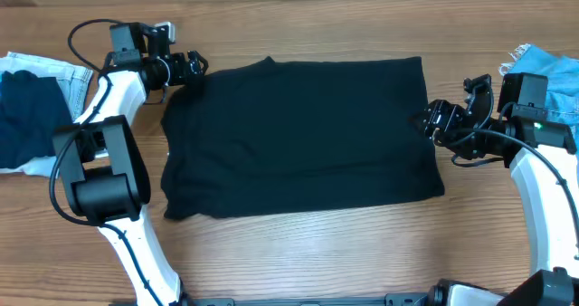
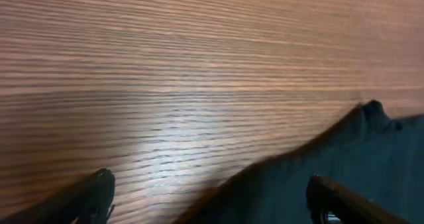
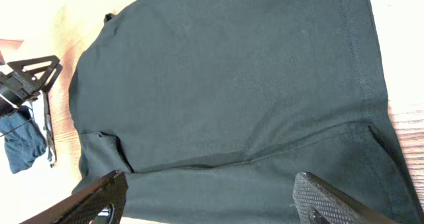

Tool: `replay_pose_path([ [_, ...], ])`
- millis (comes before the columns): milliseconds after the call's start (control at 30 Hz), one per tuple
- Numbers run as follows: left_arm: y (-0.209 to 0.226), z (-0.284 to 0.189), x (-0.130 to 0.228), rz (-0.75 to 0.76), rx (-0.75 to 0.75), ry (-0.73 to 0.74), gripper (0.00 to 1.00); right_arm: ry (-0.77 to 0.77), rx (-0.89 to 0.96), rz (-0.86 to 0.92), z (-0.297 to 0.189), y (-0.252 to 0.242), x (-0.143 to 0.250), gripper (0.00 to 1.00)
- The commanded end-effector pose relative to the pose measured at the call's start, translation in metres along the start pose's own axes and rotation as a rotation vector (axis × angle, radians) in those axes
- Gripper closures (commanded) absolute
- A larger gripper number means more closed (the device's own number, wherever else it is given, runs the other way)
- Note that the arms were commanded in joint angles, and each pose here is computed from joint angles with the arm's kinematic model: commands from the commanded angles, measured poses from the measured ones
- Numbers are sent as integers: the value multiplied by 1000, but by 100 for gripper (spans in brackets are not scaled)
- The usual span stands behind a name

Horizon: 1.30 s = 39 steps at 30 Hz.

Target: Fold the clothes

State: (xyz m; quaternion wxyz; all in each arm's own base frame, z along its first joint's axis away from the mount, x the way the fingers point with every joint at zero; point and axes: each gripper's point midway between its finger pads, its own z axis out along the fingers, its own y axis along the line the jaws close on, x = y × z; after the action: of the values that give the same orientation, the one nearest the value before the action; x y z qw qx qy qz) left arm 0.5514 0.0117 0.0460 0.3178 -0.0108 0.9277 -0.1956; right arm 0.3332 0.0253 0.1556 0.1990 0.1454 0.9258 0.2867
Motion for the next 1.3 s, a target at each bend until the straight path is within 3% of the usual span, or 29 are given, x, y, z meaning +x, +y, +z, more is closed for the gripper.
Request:
replay_pose_path([
  [0,-15,5,0,137,19,17,7,-20,-9,-17,-5,5,-7,18],
  [333,-28,8,58,254,-6,251,22,-20,-9,-13,-5,5,-7,23],
  [600,-14,7,43,198,-76,204,59,-20,-9,-13,-5,5,-7,24],
  [833,-22,-6,10,213,-81,158,62,-20,-8,-14,-5,5,-7,24],
  [1000,-25,-16,21,183,-77,234,66,-21,-8,-14,-5,5,-7,24],
  [1067,-25,-16,23,191,-75,242,60,-26,-6,-17,-5,5,-8,24],
  [1100,-23,-15,21,207,-85,236,50,-29,0,-19,-5,4,-9,24],
  [1133,-17,-15,17,218,-123,221,32,-31,9,-18,-5,2,-9,25],
  [1167,-14,-15,13,226,-137,209,19,-30,13,-17,-5,1,-9,25],
  [1200,-14,-14,11,237,-140,199,13,-28,16,-15,-5,1,-8,25],
  [1267,-13,-11,9,241,-136,190,10,-19,18,-9,-5,0,-6,25],
])
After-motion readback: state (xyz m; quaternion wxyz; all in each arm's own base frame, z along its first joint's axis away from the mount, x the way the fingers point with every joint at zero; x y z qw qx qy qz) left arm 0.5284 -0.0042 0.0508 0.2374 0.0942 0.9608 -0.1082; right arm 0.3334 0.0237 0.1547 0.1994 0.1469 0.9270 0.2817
